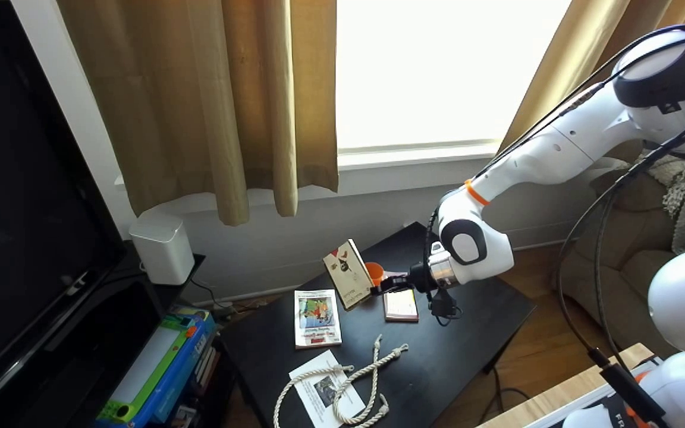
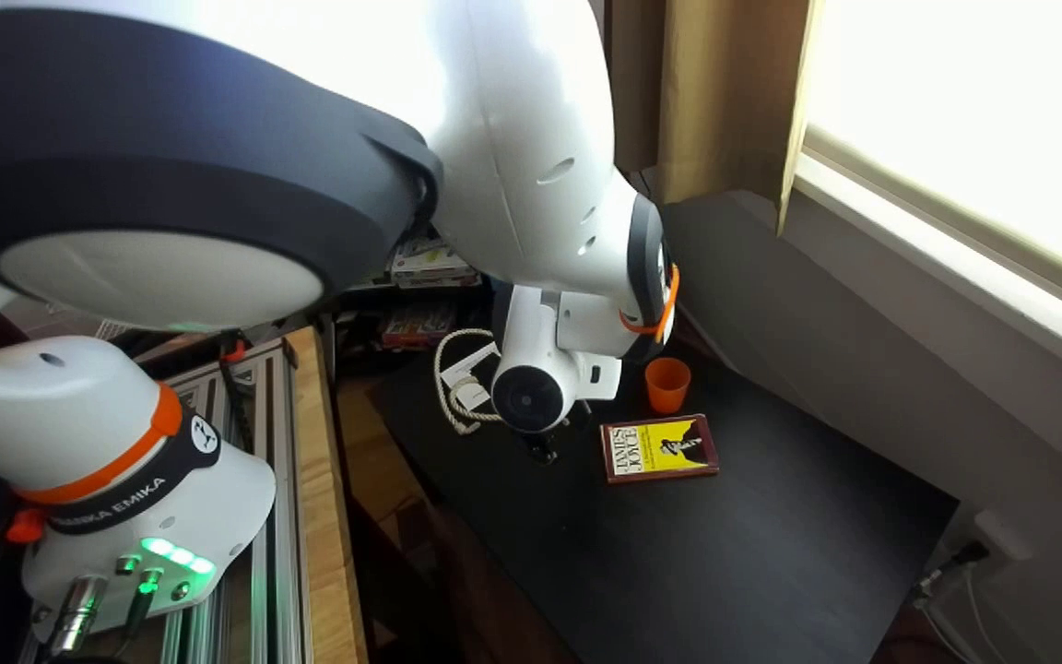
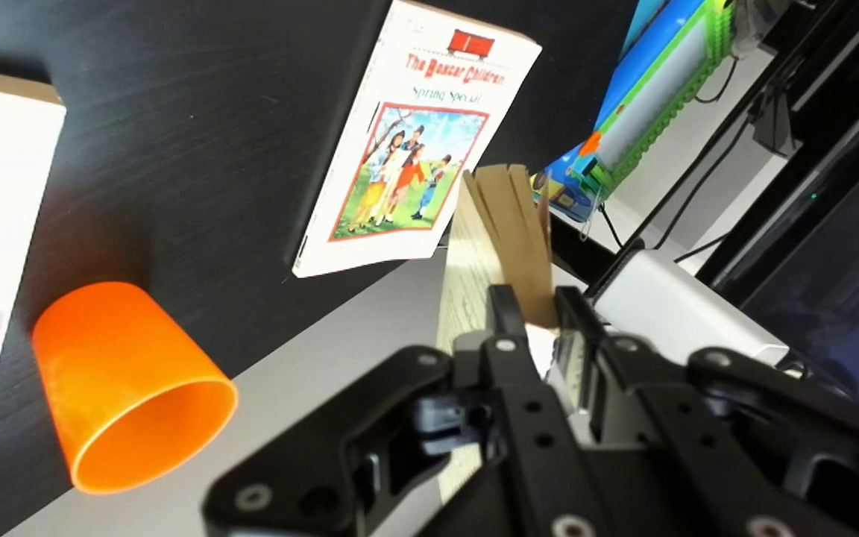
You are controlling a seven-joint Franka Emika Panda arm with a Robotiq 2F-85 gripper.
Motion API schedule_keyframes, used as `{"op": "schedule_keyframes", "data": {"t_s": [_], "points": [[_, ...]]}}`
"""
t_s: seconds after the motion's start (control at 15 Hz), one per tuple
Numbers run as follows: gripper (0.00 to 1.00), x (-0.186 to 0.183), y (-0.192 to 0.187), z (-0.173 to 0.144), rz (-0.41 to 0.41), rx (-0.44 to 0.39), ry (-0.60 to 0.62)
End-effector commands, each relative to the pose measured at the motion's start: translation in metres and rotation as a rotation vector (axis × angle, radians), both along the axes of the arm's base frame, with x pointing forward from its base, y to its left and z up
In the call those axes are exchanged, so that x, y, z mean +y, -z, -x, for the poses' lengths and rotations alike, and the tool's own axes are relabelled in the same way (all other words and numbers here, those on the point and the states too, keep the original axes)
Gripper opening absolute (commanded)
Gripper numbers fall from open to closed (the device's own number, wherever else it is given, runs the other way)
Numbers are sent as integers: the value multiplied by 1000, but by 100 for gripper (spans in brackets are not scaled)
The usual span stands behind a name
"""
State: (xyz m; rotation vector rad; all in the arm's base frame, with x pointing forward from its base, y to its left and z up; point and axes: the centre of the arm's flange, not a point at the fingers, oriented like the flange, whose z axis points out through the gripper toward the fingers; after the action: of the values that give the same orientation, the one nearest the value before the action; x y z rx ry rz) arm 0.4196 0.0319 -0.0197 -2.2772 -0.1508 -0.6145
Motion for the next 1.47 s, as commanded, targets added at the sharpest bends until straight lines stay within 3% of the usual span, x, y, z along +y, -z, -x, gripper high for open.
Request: {"op": "schedule_keyframes", "data": {"t_s": [0.0,0.2,0.27,0.87,1.2,1.4], "points": [[17,-3,1,3,-10,-6,7],[17,-5,1,5,-17,-11,10],[4,-13,1,5,-46,-25,27],[4,-68,23,6,-347,-56,153],[4,-81,25,8,-458,-45,154],[4,-92,33,15,-497,20,190]]}}
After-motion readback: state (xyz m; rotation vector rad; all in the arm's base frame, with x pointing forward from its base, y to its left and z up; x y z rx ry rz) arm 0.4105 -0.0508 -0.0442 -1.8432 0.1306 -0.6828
